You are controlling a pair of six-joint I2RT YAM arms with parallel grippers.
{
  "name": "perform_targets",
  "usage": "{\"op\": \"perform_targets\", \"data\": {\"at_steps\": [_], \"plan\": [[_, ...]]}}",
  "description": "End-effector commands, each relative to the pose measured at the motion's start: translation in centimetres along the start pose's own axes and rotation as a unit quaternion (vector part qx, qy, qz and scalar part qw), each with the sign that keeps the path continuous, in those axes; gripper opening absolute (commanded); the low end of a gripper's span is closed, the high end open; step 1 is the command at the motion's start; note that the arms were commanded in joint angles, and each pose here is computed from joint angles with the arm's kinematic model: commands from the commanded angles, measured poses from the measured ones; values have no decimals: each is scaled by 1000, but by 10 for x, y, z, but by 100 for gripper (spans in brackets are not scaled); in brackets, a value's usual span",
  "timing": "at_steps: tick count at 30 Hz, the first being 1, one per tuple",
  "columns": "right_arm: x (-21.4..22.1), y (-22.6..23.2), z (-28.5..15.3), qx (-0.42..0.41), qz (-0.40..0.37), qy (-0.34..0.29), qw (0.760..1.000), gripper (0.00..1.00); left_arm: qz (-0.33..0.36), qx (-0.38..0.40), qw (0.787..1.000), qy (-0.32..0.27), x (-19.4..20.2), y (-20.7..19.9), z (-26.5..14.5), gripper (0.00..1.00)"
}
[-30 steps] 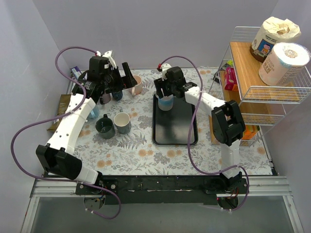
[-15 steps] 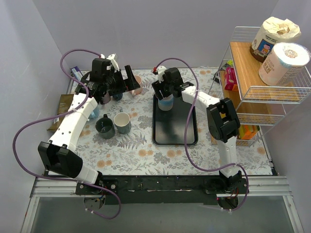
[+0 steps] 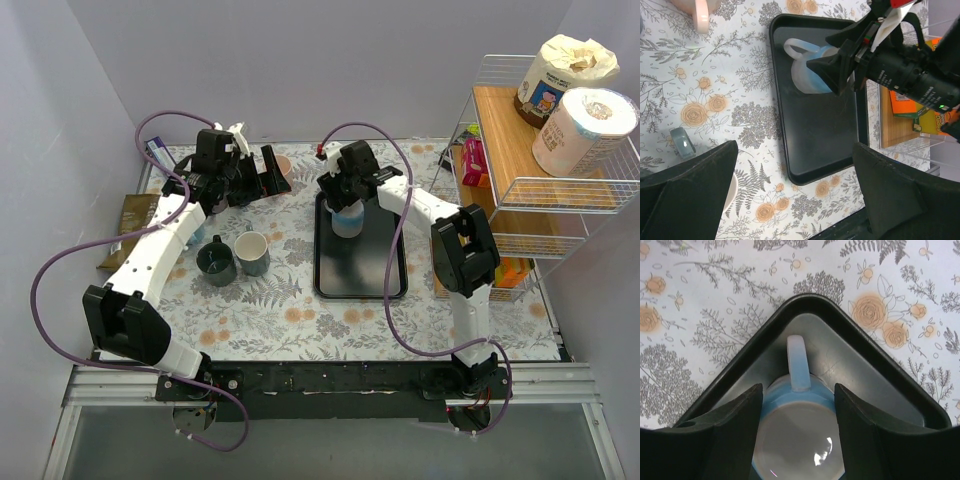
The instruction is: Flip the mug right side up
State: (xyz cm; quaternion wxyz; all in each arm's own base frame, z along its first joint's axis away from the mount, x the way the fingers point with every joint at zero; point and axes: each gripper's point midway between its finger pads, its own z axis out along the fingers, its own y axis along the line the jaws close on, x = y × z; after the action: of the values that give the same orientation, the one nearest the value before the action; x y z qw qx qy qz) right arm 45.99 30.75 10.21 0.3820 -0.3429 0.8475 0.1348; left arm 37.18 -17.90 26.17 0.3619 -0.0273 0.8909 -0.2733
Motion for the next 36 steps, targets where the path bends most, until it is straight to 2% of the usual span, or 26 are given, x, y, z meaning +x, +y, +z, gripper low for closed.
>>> {"op": "perform_targets", "data": {"at_steps": [1, 7, 16, 23, 30, 31, 36], "plan": [[38, 8, -24, -13, -15, 83, 996, 64, 9, 16, 1000, -12, -1, -6, -8, 98], [54, 4, -42, 1, -24, 114, 993, 61, 9, 18, 1000, -14, 1, -5, -12, 98], [91, 12, -60, -25, -50, 170, 984, 60, 6, 22, 1000, -16, 6, -7, -19, 98], [100, -5, -66, 8, -104, 174, 979, 57, 2, 23, 1000, -15, 11, -5, -23, 98], [79, -15, -73, 23, -152, 153, 976, 36, 1, 22, 1000, -13, 14, -5, -24, 98], [77, -16, -73, 23, -154, 152, 976, 27, 2, 22, 1000, -14, 14, -5, -25, 98], [75, -9, -71, 5, -142, 150, 978, 5, 2, 21, 1000, -16, 15, -4, -27, 98]]}}
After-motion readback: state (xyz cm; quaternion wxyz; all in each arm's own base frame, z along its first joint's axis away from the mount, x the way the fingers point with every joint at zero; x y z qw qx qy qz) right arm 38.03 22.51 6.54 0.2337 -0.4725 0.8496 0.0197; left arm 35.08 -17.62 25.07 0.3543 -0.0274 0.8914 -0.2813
